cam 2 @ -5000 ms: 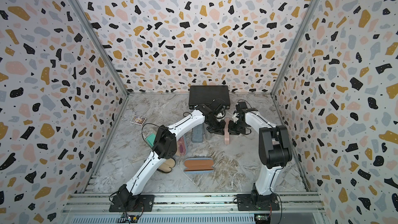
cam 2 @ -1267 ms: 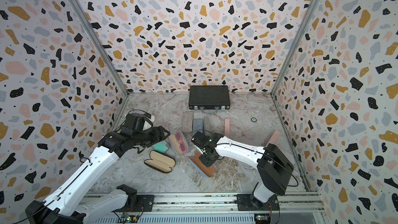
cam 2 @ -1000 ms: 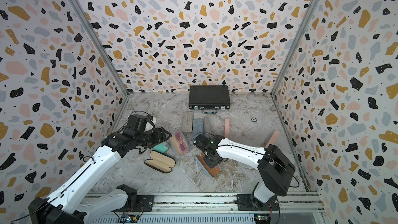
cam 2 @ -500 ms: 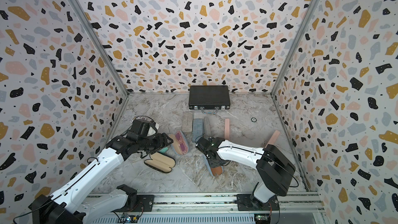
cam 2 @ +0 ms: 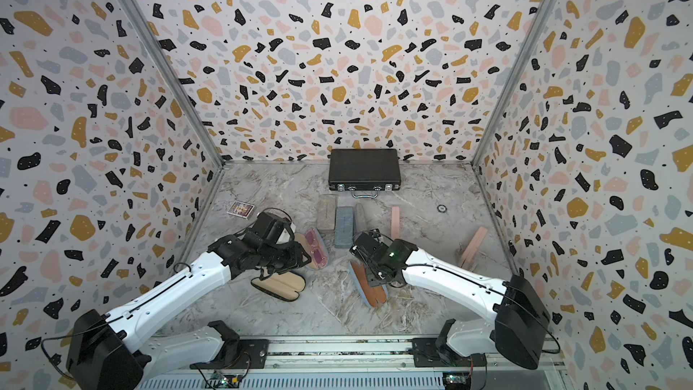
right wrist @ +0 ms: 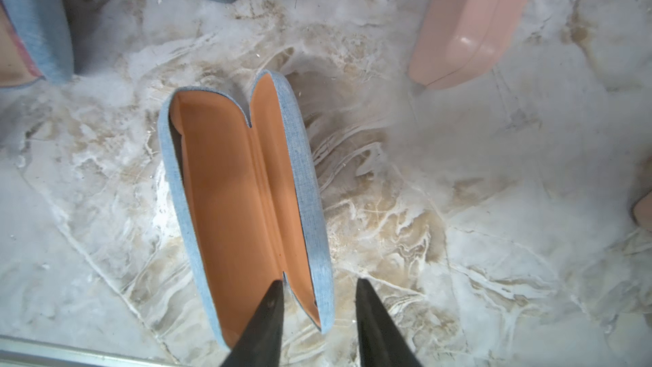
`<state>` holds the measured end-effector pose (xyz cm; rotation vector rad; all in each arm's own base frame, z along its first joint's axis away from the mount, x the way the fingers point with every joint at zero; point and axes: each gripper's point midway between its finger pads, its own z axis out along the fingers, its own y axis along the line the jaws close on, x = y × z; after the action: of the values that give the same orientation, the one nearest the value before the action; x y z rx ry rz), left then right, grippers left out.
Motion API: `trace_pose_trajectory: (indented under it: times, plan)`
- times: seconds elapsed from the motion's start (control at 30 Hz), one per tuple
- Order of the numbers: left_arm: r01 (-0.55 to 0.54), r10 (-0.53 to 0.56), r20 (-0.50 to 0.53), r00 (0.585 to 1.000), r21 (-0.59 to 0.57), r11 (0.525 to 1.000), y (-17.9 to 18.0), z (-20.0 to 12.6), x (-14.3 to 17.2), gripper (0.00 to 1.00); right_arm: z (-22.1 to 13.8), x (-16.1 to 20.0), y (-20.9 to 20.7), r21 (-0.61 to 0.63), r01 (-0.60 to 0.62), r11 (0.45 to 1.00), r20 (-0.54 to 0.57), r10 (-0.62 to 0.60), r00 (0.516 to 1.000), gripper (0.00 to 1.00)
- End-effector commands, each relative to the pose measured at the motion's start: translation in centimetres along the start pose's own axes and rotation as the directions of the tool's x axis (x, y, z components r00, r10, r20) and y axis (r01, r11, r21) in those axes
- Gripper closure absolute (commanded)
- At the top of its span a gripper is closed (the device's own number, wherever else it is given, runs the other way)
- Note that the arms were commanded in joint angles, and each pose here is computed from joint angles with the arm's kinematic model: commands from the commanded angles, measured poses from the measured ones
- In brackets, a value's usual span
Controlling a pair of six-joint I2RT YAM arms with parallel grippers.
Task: Close the glasses case
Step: Adjust the glasses case at the center of the board, then close the glasses case at the center of the board.
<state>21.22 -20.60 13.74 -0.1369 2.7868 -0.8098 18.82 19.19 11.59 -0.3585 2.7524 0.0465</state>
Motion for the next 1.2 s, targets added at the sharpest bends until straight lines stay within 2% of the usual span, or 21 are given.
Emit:
trace_pose_trajectory:
  times: [0.0,0.1,0.17,0.67,0.93,1.17]
  plan:
    - [-0.030,0.029,0.041,0.999,0.013,0.999,-1.9,-0.1,-0.9,0.81,0.0,0.9,-2.4,0.051,-0.002,0.999,-0.032,0.004,0.999,0.81]
    - [-0.058,0.058,0.011,0.998,-0.006,0.998,-2.8,1.0,-0.1,0.99,1.0,1.6,-3.7,0.059,-0.023,0.998,-0.073,0.028,0.997,0.96]
    - [-0.072,0.072,-0.014,0.997,-0.022,0.997,-3.2,1.9,0.5,1.00,1.5,1.8,-4.1,0.057,-0.032,0.998,-0.088,0.037,0.995,1.00]
    - [-0.090,0.081,-0.101,0.992,-0.082,0.993,-3.4,7.3,3.3,1.00,5.0,2.2,-2.8,-0.056,-0.055,0.997,-0.166,0.045,0.985,1.00]
    - [-0.131,0.116,-0.170,0.979,-0.080,0.988,-4.8,10.4,4.7,1.00,5.6,2.1,-1.8,-0.093,-0.058,0.994,-0.182,0.040,0.982,0.99]
    - [-0.167,0.150,-0.194,0.970,-0.075,0.983,-6.3,11.9,5.4,1.00,5.9,2.5,-1.1,-0.129,-0.073,0.989,-0.200,0.046,0.979,0.98]
